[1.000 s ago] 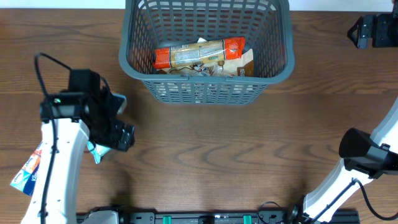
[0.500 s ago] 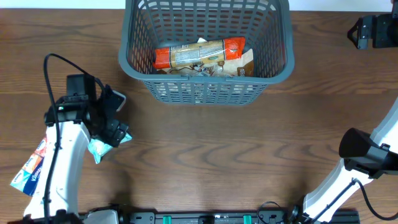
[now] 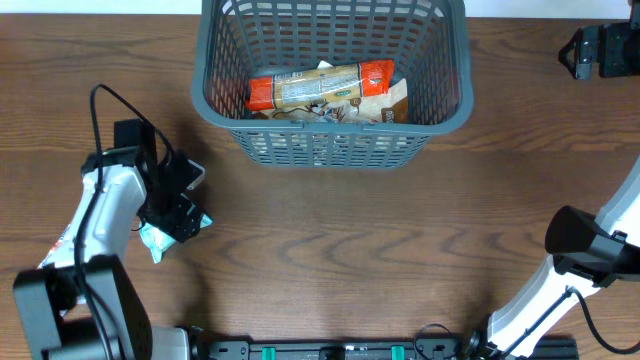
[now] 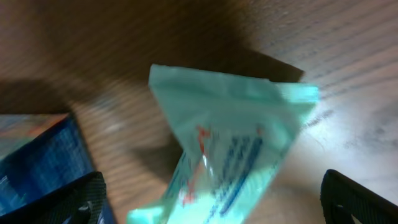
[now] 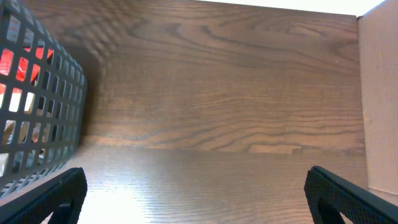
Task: Pack container
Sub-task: 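Lower the left gripper and grasp the mint-green tissue pack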
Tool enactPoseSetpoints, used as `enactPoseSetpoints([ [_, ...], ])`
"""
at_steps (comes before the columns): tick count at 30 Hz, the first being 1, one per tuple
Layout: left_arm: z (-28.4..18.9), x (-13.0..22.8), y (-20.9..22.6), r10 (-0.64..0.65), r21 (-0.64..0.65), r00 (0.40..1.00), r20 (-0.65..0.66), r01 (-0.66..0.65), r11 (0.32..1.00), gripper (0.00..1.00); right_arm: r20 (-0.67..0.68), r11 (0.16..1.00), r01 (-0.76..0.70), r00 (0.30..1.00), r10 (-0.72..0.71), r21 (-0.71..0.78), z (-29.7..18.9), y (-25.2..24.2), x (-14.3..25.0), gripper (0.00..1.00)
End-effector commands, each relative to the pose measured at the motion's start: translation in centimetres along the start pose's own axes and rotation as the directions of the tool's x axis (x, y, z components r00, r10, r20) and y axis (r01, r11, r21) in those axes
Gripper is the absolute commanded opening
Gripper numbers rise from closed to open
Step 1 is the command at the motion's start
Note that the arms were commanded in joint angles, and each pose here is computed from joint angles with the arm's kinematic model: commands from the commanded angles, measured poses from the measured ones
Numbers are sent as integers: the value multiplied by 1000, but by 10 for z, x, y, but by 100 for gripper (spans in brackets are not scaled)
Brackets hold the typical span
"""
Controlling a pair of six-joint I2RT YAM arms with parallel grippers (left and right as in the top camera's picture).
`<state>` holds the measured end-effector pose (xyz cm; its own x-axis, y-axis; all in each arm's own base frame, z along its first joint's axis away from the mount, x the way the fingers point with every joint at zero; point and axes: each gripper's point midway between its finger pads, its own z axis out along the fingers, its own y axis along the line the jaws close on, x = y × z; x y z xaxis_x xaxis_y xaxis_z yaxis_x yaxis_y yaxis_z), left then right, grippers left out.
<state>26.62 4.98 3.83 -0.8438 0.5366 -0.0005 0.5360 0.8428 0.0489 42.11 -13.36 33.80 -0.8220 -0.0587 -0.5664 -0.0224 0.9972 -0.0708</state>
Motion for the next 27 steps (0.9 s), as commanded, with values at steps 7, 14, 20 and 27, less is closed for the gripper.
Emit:
enactPoseSetpoints([
  [7, 37, 3, -2, 25, 69, 997, -76, -20, 997, 99, 1, 1000, 16, 1000, -16, -6, 0, 1, 0, 99],
  [14, 42, 4, -3, 24, 81, 996, -89, -16, 997, 63, 0, 1000, 15, 1000, -15, -6, 0, 0, 0, 99],
  [20, 42, 4, -4, 17, 81, 996, -90, -10, 997, 42, 0, 1000, 16, 1000, -16, -7, 0, 1, 0, 99],
  [27, 40, -1, 1, -7, 62, 997, -72, 11, 998, 6, 0, 1000, 15, 1000, -15, -7, 0, 1, 0, 99],
])
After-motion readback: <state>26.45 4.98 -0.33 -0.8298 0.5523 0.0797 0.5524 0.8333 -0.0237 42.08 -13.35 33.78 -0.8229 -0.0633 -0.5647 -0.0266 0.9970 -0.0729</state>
